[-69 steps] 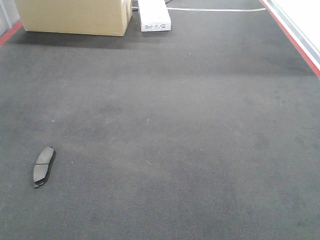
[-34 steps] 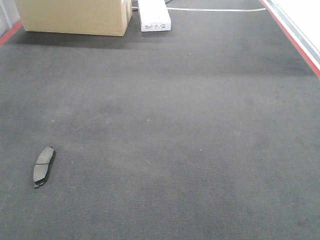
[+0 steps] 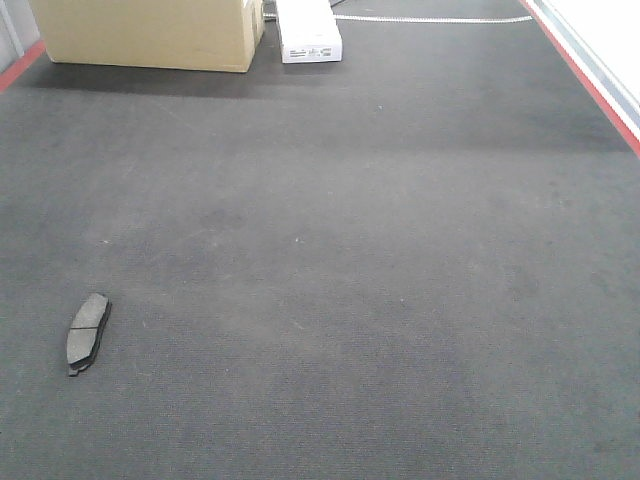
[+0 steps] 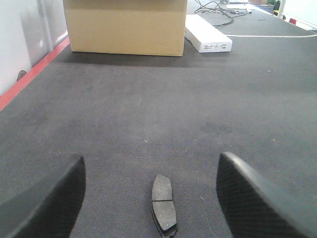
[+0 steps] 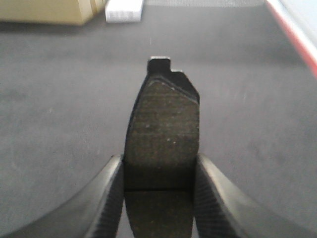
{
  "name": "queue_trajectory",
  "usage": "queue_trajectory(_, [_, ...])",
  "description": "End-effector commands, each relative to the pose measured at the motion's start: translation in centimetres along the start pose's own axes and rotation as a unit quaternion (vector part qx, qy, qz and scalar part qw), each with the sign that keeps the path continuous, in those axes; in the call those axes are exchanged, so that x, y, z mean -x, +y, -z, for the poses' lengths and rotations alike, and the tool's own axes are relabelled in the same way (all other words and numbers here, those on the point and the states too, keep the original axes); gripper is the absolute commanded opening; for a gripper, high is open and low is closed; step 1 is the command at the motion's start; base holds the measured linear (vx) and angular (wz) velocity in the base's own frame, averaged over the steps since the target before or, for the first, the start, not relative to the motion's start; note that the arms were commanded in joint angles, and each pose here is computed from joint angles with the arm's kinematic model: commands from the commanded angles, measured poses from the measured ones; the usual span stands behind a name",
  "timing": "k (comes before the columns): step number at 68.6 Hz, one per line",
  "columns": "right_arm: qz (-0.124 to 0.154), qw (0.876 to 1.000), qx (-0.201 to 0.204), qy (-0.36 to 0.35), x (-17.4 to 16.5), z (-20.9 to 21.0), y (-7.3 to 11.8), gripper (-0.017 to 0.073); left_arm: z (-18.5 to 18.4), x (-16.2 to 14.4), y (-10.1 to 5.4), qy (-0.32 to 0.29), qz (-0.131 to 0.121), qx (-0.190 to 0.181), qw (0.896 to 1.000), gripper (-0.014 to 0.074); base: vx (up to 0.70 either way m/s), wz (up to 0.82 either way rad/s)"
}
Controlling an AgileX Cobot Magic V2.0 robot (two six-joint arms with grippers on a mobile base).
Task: Move and align brake pads A on conveyor
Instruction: 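Lower the right gripper's brake pad onto the belt and release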
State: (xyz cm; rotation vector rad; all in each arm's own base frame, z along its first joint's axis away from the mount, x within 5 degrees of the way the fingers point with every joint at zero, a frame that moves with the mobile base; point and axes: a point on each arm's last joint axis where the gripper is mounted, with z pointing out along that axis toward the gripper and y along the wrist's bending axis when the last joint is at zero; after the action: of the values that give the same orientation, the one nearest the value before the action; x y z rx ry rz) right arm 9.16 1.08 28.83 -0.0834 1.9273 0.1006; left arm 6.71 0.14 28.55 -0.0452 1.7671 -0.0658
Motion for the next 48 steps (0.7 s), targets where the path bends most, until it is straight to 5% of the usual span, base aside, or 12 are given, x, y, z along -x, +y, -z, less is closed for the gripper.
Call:
queue_trajectory(1, [-0.013,1.000,0.000,-0.006,2.9,-1.3,0.1,0.0001,0.2,1.3,-0.2,-0.038,-0.002,-0.012,0.999,0.0538,0.00,0.00])
queue_trajectory(24, [-0.013,0.980,-0.006,0.196,5.2,-11.8,0.0,0.0013,0.2,1.3,-0.2,-0.038,-0.002,-0.012,0.999,0.0538,0.00,0.00])
queue_trajectory(48, [-0.011,0.937,-0.008,0.349,3.9,-21.5,-0.1,0.0046,0.2,1.3,-0.2,-0.038,-0.002,-0.012,0.999,0.0538,0.00,0.00])
